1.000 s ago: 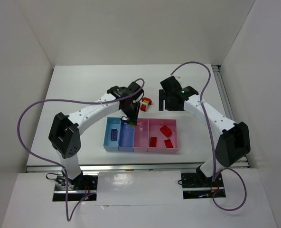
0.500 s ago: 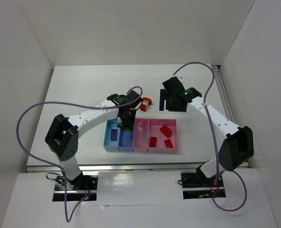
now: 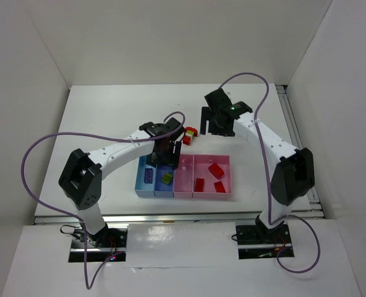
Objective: Sort the legos into containers by color
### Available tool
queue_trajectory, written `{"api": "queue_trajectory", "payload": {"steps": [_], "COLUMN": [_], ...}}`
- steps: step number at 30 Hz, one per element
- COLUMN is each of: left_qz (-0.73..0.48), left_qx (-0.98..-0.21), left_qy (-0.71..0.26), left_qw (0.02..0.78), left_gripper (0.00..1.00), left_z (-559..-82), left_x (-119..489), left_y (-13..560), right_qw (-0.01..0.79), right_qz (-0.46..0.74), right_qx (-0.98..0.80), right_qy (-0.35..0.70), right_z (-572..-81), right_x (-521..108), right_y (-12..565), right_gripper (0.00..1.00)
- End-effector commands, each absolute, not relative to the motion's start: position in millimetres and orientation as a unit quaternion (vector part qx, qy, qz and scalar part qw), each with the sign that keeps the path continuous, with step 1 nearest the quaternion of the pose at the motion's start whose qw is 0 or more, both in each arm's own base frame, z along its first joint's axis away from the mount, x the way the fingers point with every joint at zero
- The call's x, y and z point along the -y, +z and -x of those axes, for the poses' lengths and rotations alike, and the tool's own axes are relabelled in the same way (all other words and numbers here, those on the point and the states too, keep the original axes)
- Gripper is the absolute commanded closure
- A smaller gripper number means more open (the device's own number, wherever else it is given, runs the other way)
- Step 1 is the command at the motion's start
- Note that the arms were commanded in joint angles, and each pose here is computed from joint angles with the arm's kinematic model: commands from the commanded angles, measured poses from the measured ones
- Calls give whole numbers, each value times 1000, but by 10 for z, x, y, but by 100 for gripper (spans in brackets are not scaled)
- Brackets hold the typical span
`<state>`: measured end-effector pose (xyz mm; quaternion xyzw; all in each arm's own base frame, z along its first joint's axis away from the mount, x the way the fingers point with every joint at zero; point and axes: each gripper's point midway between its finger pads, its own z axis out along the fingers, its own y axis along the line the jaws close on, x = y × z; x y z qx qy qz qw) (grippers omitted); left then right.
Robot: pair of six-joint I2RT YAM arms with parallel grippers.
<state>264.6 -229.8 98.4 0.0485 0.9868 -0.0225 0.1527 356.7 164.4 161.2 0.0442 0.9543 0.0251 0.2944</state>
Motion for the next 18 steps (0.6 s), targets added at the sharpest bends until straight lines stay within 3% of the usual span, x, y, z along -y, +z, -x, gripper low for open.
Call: {"api": "queue_trajectory", "payload": {"steps": [1,6,8,11,18], "left_qz": [-52,-72,-106,-133,-121], "left_qx": [-981,-971,-957,-954,-962], "left_qy": [-17,-59,-79,-80,-106], "left_qw": [187,220,257,256,221], "left_gripper": [17,16,6,0,0], "left_z": [-2716,-3097,-3365,-3670,-4150], "left_x": [2254,2440,2644,2857,3078], "left_y": [1213,1512,1755,1695,1212], "right_qw": [295,269,284,300,296], "right_qz": [-59,-107,-133,-181,-248], "right_qx": [-952,-952,-943,-929,-917], "right_qy": [47,103,109,121,103], "right_z": [-3863,-4091,-4184,-4224,-4192], "right_x": [-1780,-1915,-1780,-1437,-699], "right_y": [1662,1600,1661,1751,1661], "right_gripper": [12,12,12,12,12]}}
